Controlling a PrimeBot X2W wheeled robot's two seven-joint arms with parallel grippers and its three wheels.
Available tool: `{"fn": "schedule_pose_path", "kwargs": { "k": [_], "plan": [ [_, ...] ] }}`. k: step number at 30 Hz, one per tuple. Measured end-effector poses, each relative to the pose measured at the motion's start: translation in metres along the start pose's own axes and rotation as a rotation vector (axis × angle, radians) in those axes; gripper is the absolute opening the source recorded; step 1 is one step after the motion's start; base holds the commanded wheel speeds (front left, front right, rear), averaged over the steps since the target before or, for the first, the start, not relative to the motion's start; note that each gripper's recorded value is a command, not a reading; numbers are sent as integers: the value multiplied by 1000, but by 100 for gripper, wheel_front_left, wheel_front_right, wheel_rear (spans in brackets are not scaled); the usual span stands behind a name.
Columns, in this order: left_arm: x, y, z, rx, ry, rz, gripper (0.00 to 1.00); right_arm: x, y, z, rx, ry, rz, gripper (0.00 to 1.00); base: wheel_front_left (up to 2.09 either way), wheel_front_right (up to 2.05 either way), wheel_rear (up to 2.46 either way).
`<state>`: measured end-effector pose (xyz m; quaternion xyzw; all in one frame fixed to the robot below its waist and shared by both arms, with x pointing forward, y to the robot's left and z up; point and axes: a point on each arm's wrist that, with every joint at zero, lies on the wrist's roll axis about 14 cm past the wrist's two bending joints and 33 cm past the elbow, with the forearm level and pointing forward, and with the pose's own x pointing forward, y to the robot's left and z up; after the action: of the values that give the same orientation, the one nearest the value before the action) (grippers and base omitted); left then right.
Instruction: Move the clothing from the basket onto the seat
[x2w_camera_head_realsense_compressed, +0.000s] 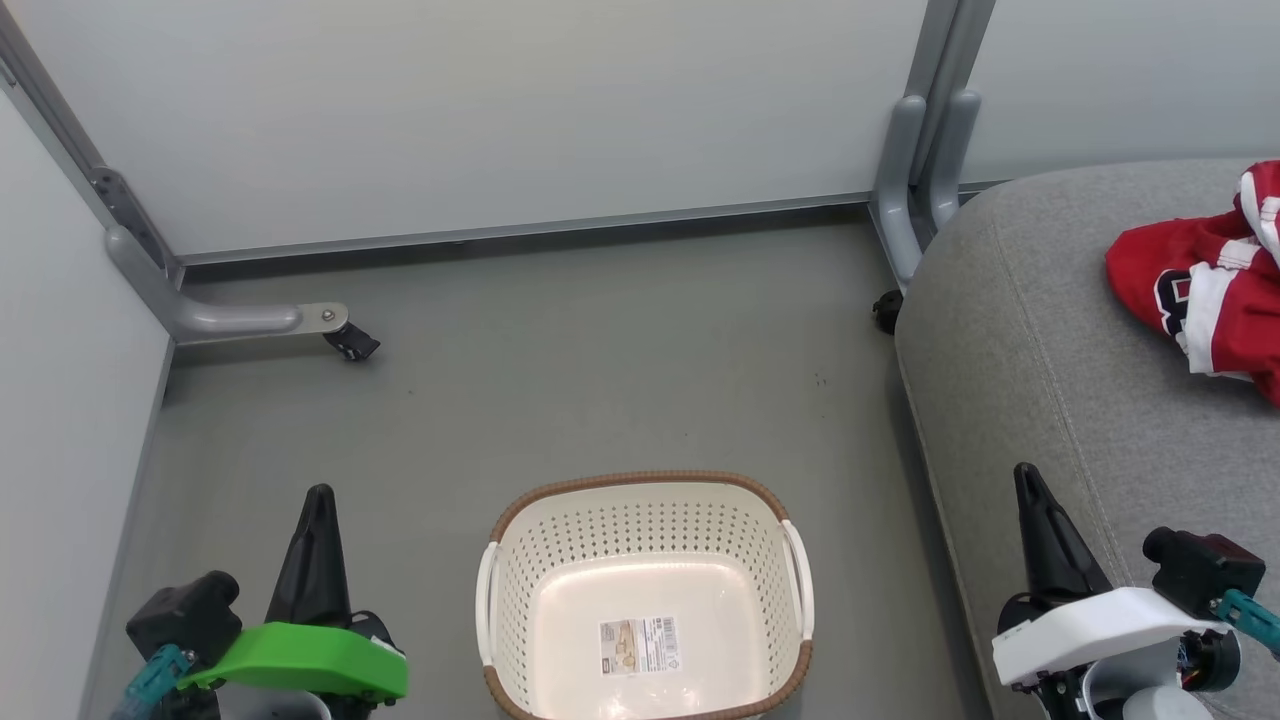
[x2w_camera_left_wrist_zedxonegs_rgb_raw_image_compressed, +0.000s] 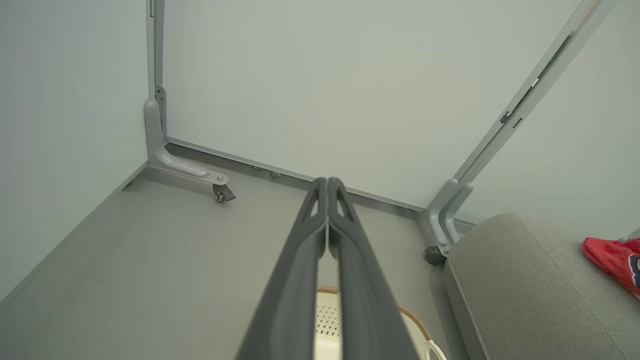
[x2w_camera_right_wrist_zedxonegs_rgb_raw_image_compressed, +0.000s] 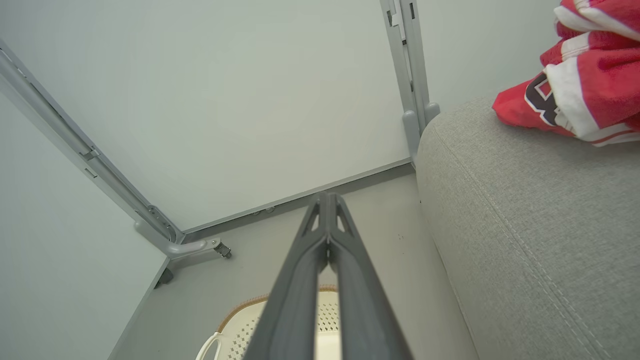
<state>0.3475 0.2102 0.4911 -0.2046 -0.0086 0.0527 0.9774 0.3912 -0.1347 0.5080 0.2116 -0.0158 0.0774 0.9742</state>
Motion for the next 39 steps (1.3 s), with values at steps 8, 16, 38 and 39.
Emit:
{"fn": "schedule_pose_path", "kwargs": {
  "k": [8,16,38,39],
  "plan": [
    [2,4,-3,-133,22,22,0,0,-9,0,130,8,-39,0,0,0,0],
    [5,6,-2,-250,30,33,0,0,-15,2,245,9,-67,0,0,0,0],
    [14,5,-3,-538,57,39,0,-2,-31,4,527,5,-123,0,0,0,0],
    [15,5,-3,-547,59,40,0,-3,-31,4,540,5,-125,0,0,0,0]
  ]
}}
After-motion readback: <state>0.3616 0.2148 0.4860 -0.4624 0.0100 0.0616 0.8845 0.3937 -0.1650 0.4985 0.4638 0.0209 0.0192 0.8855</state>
